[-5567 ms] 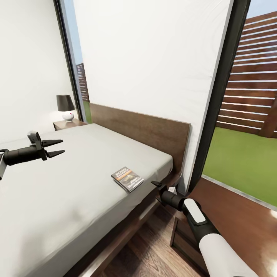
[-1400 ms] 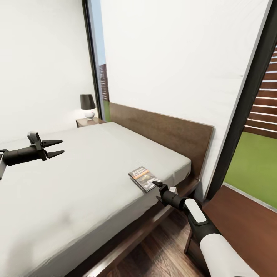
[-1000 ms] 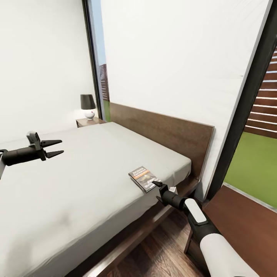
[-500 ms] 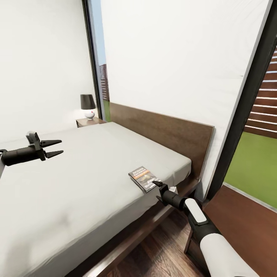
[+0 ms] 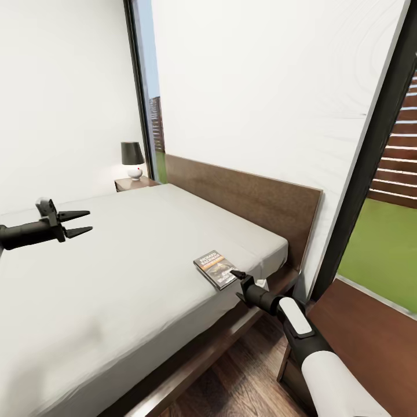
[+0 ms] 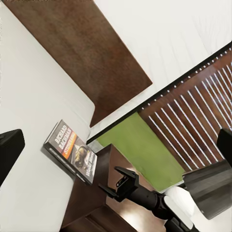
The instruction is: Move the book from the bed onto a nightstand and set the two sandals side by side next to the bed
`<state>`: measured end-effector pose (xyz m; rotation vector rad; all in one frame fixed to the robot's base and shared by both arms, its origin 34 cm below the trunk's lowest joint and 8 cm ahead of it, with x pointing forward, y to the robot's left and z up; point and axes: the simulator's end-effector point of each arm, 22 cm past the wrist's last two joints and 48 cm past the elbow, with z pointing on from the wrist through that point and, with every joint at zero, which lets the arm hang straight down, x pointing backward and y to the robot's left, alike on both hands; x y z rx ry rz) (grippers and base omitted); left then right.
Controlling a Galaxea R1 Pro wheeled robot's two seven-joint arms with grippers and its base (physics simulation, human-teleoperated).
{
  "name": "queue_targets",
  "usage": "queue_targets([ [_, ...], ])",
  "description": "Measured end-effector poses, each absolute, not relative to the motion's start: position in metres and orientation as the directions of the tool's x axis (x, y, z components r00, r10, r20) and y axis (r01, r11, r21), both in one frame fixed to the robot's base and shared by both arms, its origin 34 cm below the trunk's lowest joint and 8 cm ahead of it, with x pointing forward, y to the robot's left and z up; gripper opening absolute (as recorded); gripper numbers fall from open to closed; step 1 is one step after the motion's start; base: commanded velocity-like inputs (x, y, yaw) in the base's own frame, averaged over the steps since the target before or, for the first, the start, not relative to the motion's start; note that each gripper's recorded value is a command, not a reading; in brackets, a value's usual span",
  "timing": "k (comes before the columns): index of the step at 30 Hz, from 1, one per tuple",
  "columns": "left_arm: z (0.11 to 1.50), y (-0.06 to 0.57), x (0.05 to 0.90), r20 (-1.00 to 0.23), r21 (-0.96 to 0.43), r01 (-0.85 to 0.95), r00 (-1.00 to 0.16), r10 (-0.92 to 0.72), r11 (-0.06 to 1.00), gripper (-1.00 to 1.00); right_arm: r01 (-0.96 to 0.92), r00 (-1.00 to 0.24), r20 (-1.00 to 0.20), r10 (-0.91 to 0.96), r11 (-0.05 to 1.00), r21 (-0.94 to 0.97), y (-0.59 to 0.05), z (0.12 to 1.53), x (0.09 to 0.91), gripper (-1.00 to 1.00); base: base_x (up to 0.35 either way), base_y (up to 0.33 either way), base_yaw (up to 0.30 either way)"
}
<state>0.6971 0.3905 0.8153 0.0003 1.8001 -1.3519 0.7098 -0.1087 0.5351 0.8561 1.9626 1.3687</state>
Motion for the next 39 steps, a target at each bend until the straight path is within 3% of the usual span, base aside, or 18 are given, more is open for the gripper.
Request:
queue_targets([
  [39,0.817,0.409,0.693,-0.629,-0.776,0.455,-0.616,-0.475,0.437,1.0,0.168,-0.559,-0.134,0.818,0.27,0.948,-0.124,0.539,0.72,1.0,0.0,0.0,0.0],
])
